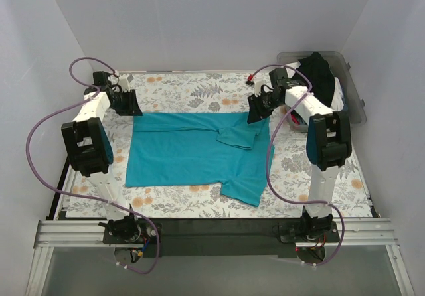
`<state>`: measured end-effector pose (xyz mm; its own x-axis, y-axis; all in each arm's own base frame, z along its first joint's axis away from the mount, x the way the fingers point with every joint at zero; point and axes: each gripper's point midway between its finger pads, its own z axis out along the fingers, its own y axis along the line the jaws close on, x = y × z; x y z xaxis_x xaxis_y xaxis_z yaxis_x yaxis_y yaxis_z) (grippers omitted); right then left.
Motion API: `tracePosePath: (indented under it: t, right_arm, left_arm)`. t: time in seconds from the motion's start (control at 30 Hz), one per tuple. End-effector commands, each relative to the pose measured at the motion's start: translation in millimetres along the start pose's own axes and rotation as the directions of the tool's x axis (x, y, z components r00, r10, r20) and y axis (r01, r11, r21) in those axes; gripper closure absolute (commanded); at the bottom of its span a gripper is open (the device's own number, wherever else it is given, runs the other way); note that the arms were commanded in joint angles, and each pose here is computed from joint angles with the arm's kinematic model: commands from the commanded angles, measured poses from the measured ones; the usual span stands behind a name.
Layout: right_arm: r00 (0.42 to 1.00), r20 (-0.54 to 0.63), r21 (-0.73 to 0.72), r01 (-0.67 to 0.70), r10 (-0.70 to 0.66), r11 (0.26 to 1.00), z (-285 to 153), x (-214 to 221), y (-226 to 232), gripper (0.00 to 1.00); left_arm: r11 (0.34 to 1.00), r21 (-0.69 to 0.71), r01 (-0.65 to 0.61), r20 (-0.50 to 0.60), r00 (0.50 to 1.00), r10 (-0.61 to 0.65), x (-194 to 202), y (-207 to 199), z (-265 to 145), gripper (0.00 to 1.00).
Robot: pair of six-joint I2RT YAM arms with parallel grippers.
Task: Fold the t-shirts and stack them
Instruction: Fold the tshirt
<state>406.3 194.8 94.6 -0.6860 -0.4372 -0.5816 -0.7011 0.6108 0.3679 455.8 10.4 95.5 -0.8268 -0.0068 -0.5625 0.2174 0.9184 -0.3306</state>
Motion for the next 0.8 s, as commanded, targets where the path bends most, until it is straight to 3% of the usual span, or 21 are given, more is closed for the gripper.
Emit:
tracePosePath:
  t: [0.0,0.47,0.77]
  right_arm:
    - [0.998,-0.026,0.03,-0.05,0.051,0.998,12.6,0.2,-13.7,0.62]
    - [0.995,-0.071,0.037,-0.072,0.074,0.997,27.0,15.6,-22.0,0.62]
    - [0.994,-0.079,0.04,-0.073,0.076,0.997,28.6,18.0,-23.5,0.62]
  left_arm:
    - [0.999,-0.043,-0.019,-0.024,1.0,0.018,2.4,15.2,2.8,0.7]
    - [0.989,-0.151,0.003,-0.066,0.998,-0.013,27.2,48.2,2.3,0.69]
    - [0.994,-0.112,0.019,-0.091,0.995,-0.029,32.2,44.6,7.6,0.7]
